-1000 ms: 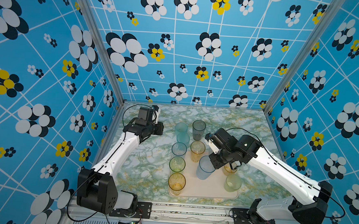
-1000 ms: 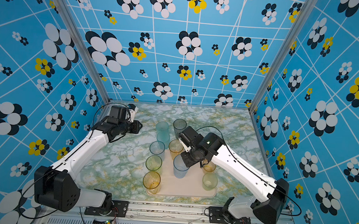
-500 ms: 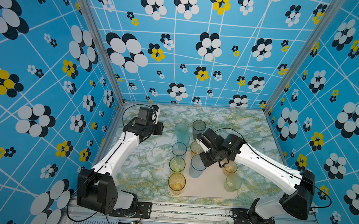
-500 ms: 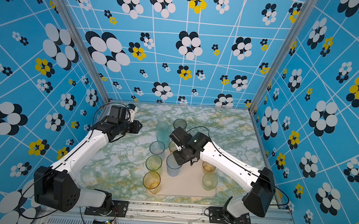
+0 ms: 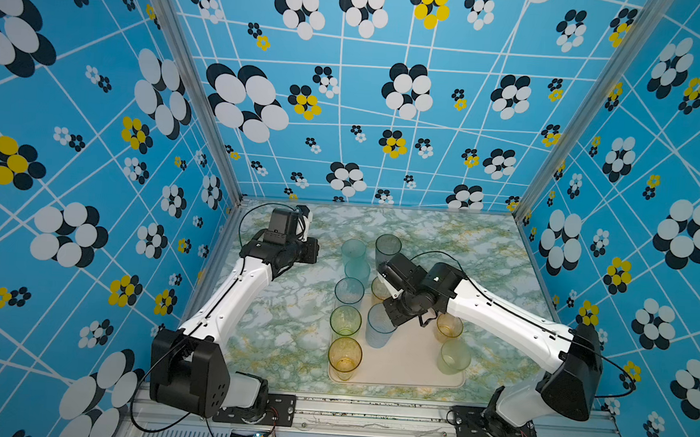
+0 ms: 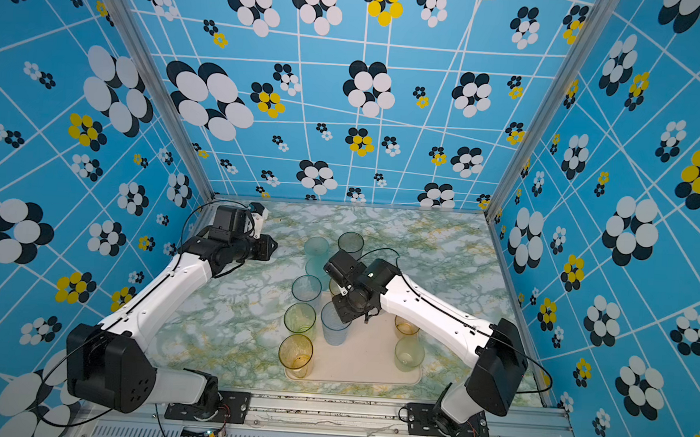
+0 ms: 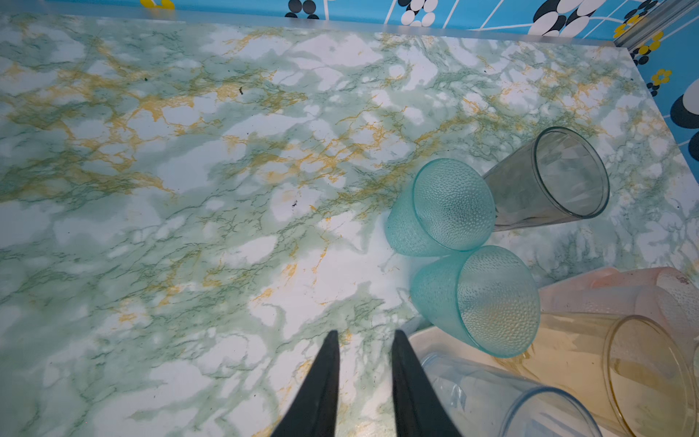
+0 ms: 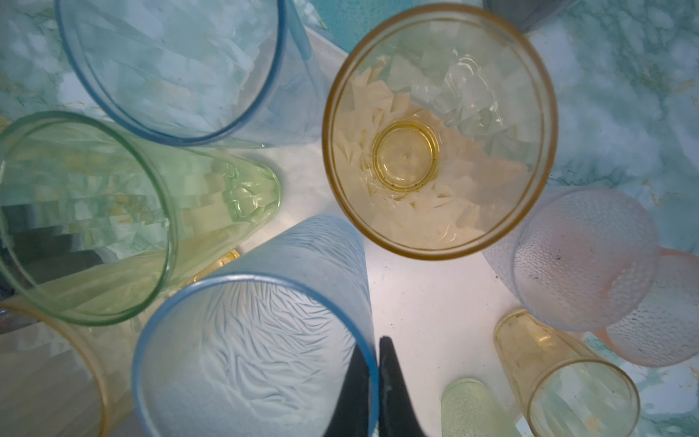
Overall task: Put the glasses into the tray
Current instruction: 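Lower the light-blue cup onto the tray beside the amber cup, then open the right gripper to release the light-blue cup on the tray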
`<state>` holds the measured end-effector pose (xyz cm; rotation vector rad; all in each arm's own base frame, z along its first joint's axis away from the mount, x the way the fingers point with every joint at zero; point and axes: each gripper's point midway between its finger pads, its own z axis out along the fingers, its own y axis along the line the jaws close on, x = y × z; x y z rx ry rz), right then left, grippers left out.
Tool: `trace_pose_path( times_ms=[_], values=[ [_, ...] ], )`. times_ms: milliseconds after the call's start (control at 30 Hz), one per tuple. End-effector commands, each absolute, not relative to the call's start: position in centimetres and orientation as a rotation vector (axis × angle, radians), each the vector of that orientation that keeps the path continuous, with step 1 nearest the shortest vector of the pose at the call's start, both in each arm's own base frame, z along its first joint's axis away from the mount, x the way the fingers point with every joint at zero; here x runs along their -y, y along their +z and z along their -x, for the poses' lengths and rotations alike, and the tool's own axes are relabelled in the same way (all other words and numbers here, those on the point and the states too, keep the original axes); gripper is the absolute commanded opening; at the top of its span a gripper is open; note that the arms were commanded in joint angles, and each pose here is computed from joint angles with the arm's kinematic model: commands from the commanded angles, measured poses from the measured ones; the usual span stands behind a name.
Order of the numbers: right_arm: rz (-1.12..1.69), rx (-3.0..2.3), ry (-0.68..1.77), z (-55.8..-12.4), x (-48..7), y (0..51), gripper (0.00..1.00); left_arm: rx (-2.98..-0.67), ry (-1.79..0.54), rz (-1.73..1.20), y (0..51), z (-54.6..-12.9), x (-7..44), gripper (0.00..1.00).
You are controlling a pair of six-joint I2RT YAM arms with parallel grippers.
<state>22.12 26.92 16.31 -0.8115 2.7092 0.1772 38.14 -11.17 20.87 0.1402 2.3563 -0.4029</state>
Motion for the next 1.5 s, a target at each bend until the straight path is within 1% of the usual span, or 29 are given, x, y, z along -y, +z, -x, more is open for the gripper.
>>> trace_pose_path(
  times_ms=[0, 1033, 1267, 1467],
  values=[
    [0.791, -2.713, 0.161, -22.3, -27.1, 15.7, 0.00, -2.354, -0.393, -0.147, 21.3, -38.3, 11.0, 0.27],
    [0.811, -2.749, 0.092, -22.7, -27.2, 14.0, 0.00, -2.351, -0.387, -0.153, 21.4, -38.3, 11.0, 0.27],
    [0.813, -2.754, 0.097, -22.6, -27.2, 13.9, 0.03, -2.352, -0.388, -0.155, 21.4, -38.2, 11.0, 0.27],
    [0.813, -2.754, 0.104, -22.5, -27.3, 13.9, 0.08, -2.357, -0.383, -0.154, 21.2, -38.2, 10.9, 0.27]
  ],
)
